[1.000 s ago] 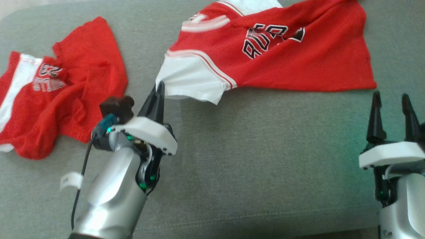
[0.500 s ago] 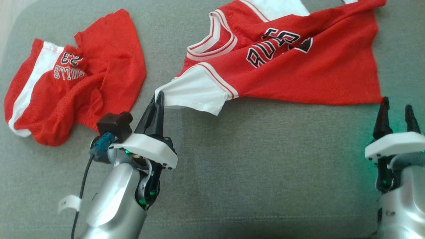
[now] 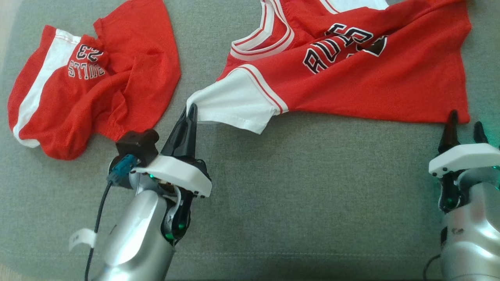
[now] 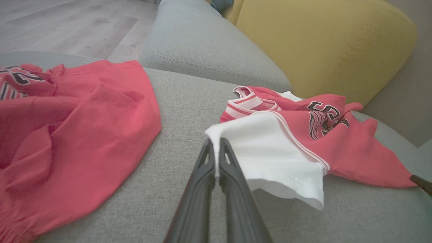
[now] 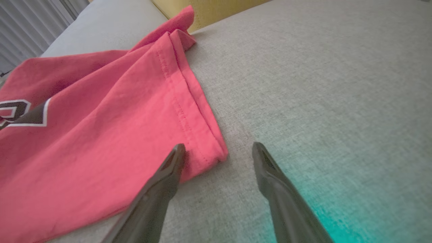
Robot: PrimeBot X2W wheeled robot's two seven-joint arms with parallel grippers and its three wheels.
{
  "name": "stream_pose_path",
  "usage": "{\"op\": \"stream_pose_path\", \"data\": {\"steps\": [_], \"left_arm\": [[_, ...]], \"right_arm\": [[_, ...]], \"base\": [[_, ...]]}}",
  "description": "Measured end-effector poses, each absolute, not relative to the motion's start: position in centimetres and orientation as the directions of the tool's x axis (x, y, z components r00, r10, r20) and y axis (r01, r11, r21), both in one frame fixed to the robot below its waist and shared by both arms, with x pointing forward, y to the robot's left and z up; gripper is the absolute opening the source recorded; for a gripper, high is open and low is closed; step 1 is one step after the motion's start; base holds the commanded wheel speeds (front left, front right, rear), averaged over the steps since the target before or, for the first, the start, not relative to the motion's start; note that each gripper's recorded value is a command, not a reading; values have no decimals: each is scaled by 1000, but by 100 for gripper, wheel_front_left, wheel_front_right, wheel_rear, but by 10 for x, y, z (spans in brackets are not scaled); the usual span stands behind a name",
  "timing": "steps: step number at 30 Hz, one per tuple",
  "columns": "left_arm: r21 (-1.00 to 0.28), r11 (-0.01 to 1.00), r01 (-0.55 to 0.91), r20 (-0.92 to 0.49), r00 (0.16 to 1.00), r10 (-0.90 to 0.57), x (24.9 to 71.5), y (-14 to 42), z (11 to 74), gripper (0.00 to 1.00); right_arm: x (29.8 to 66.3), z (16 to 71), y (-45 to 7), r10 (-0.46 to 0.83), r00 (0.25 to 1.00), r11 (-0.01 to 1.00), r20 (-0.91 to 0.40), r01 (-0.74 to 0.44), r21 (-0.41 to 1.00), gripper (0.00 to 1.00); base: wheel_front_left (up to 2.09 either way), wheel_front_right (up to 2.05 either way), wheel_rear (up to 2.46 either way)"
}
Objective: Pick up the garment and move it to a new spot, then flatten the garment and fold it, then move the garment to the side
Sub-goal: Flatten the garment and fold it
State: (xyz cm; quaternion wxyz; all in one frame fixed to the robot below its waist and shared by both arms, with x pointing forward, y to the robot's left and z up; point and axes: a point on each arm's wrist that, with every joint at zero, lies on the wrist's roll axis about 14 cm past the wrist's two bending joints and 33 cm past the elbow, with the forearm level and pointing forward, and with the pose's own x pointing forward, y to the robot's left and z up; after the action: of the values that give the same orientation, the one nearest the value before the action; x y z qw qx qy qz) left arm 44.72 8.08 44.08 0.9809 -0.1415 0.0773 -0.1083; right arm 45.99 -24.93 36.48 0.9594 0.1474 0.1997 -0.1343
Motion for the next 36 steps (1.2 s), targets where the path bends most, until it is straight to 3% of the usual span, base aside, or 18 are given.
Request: {"op": "stream_pose_path", "data": {"steps": [2, 3, 4, 5, 13, 18, 23, 30, 36], "left_arm": [[-295, 937, 190, -123, 964, -234, 447, 81, 440, 0], [-291, 937, 192, -122, 964, -235, 447, 81, 440, 0], [-289, 938, 193, -120, 964, -236, 447, 80, 441, 0], [-289, 937, 194, -117, 965, -236, 447, 80, 442, 0], [-288, 936, 203, -67, 971, -231, 446, 81, 462, 0], [-301, 932, 203, 18, 978, -207, 435, 86, 494, 0], [-305, 918, 253, 185, 961, -204, 432, 84, 554, 0], [-287, 892, 349, 519, 839, -161, 409, 83, 683, 0], [-209, 875, 437, 685, 703, -188, 377, 72, 765, 0]], "right_arm": [[460, 362, -248, -197, 882, 921, -428, 317, 229, 98], [461, 362, -247, -196, 881, 920, -430, 317, 231, 44], [462, 362, -246, -195, 883, 919, -428, 316, 234, 9], [462, 363, -246, -193, 883, 919, -428, 315, 237, 0], [464, 385, -241, -186, 914, 925, -359, 287, 250, 0], [481, 460, -228, -140, 981, 952, -132, 170, 255, 0], [476, 548, -233, -146, 981, 951, 129, 103, 290, 0], [436, 652, -220, -53, 932, 980, 358, -21, 200, 0], [397, 724, -230, -59, 861, 990, 506, -14, 138, 0]], "base": [[0, 0, 0], [0, 0, 0], [0, 0, 0], [0, 0, 0], [0, 0, 0], [0, 0, 0], [0, 0, 0], [0, 0, 0], [0, 0, 0]]}}
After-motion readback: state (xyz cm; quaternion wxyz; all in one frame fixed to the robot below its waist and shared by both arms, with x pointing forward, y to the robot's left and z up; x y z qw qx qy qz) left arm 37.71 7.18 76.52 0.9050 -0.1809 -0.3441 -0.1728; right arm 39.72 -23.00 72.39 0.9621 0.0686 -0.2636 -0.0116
